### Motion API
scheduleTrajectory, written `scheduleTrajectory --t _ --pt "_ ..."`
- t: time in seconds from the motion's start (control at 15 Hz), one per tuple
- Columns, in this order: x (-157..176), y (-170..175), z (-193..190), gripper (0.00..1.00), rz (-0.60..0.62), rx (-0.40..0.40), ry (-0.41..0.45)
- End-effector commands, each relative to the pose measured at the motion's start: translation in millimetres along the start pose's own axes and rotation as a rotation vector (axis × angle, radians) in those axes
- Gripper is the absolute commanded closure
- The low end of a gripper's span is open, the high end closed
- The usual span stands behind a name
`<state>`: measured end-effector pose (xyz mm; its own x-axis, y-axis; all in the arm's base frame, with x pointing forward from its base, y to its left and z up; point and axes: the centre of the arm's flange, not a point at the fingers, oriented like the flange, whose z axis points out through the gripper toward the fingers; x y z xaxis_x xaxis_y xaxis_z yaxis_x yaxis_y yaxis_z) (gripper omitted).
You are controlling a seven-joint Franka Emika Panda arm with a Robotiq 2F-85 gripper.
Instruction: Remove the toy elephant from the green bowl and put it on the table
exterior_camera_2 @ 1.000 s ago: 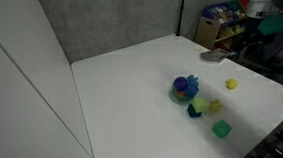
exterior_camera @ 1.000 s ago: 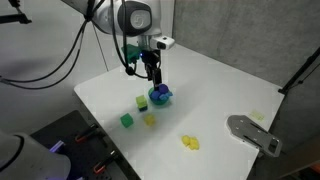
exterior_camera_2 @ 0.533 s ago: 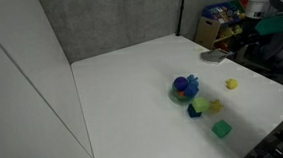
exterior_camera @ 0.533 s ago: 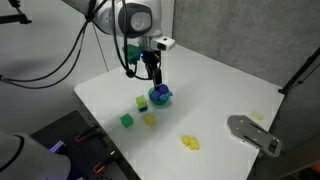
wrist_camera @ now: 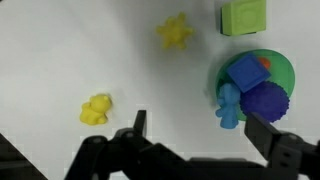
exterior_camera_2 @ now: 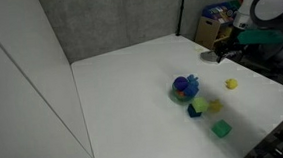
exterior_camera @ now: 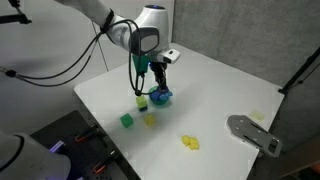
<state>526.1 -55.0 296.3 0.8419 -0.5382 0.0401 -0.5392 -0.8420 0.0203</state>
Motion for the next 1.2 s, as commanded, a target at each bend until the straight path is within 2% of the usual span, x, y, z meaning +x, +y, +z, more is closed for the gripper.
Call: scheduleTrajectory --t 0.0,0.47,1.13 --pt "28.1 -7.3 31.7 0.0 0.027 0.029 0.017" --pt "50.2 -18.9 94.7 0.0 0.063 0.058 0.058" --pt "62.8 -43.5 143.1 0.0 0.106 0.111 0.126"
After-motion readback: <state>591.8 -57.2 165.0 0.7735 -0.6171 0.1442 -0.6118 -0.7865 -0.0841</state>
